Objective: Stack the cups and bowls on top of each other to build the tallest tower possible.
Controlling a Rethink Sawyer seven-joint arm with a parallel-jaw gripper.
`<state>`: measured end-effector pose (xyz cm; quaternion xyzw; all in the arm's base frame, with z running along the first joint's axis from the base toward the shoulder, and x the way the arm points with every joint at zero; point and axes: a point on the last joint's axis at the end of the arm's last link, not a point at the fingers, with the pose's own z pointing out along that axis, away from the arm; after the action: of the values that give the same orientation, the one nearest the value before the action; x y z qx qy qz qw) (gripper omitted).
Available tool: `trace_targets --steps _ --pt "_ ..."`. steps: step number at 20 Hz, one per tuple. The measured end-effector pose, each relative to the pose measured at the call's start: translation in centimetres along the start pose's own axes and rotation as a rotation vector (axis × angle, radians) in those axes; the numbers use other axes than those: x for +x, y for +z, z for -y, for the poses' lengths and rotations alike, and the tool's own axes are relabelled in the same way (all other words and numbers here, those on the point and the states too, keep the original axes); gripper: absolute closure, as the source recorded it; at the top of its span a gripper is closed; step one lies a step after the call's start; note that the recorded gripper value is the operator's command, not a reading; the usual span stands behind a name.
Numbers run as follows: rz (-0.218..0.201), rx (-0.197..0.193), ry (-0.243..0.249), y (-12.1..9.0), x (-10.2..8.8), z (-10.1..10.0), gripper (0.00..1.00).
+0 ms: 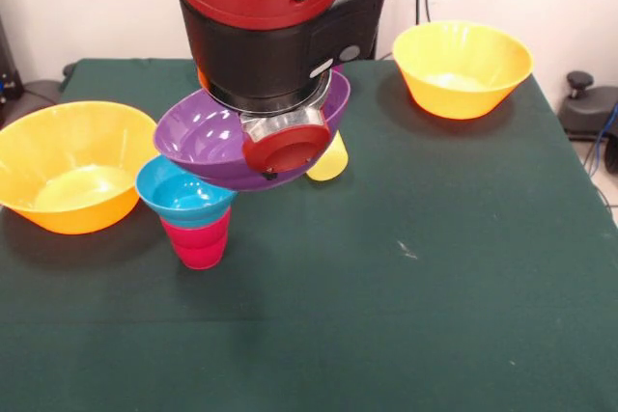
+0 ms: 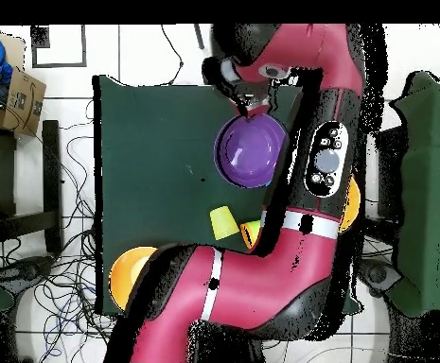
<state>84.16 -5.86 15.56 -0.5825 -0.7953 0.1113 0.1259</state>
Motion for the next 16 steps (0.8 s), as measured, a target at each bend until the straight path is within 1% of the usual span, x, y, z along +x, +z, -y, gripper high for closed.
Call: trace_targets --steps 2,10,16 --pt "0.004 0.009 0.004 0.2 -0.2 0.1 1.00" --pt "0.016 0.018 0.012 0.2 -0.6 0.1 1.00" --pt "0.049 0.013 0.025 -0.5 -1.2 0.2 1.00"
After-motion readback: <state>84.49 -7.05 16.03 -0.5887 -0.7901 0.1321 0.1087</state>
